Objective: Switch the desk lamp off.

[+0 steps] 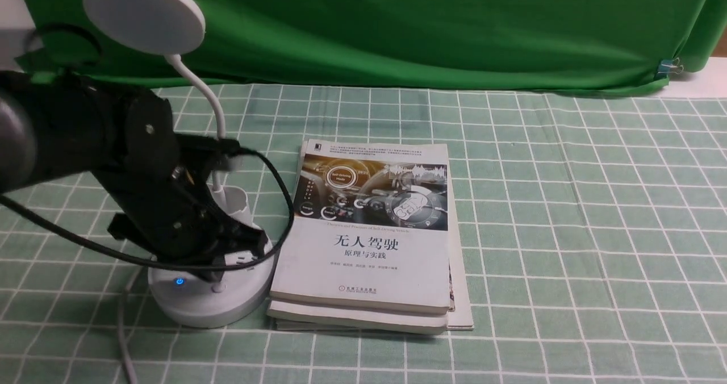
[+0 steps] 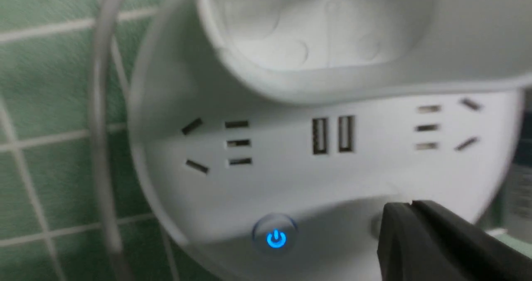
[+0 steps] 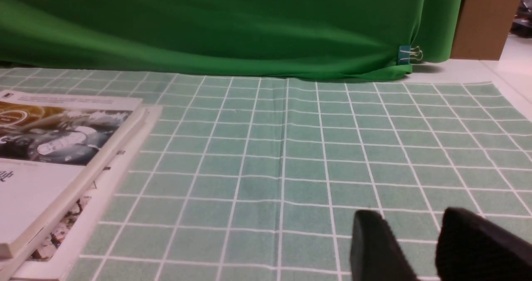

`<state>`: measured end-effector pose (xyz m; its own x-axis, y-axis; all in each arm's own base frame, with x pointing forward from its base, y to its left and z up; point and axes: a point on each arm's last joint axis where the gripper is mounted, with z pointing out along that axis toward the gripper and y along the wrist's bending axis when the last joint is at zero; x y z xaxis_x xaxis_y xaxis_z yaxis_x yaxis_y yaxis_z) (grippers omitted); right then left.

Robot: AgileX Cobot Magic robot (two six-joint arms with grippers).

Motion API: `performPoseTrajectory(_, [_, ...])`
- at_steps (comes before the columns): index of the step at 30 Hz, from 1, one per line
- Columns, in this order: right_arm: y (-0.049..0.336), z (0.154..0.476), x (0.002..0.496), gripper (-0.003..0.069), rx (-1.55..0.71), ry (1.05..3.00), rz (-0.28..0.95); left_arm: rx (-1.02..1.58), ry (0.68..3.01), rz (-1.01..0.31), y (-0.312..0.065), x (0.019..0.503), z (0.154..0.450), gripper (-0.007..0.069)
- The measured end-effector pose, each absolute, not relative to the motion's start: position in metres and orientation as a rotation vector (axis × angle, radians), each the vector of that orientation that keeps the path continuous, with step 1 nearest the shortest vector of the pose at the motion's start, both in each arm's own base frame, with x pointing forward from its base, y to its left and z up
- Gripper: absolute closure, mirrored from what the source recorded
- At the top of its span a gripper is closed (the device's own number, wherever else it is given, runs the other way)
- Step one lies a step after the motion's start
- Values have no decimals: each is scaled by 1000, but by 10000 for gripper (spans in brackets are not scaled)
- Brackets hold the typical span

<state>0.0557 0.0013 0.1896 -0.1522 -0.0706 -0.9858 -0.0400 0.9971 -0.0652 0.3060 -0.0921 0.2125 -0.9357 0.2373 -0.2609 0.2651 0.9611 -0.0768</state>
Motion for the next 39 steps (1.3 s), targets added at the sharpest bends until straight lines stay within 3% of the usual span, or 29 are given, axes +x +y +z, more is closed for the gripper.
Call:
performPoseTrajectory(4, [1, 190, 56, 417, -83, 1724, -27, 371, 2823, -167, -91, 302, 225, 625])
performPoseTrajectory(13, [1, 190, 56, 417, -83, 1724, -27, 380, 2876, -166, -92, 305, 209, 625])
performPoseTrajectory(26, [1, 190, 56, 417, -83, 1724, -27, 391, 2879, -178, -92, 302, 213, 625])
performPoseTrajectory(30, [1, 190, 56, 417, -83, 1724, -27, 382, 2809, -185, -88, 287, 229, 625])
performPoseTrajectory(33, [1, 190, 56, 417, -83, 1724, -27, 356, 2674, -210, -79, 255, 254, 625])
performPoseTrajectory(39, [1, 190, 56, 417, -83, 1724, -27, 323, 2417, -319, -66, 190, 273, 625])
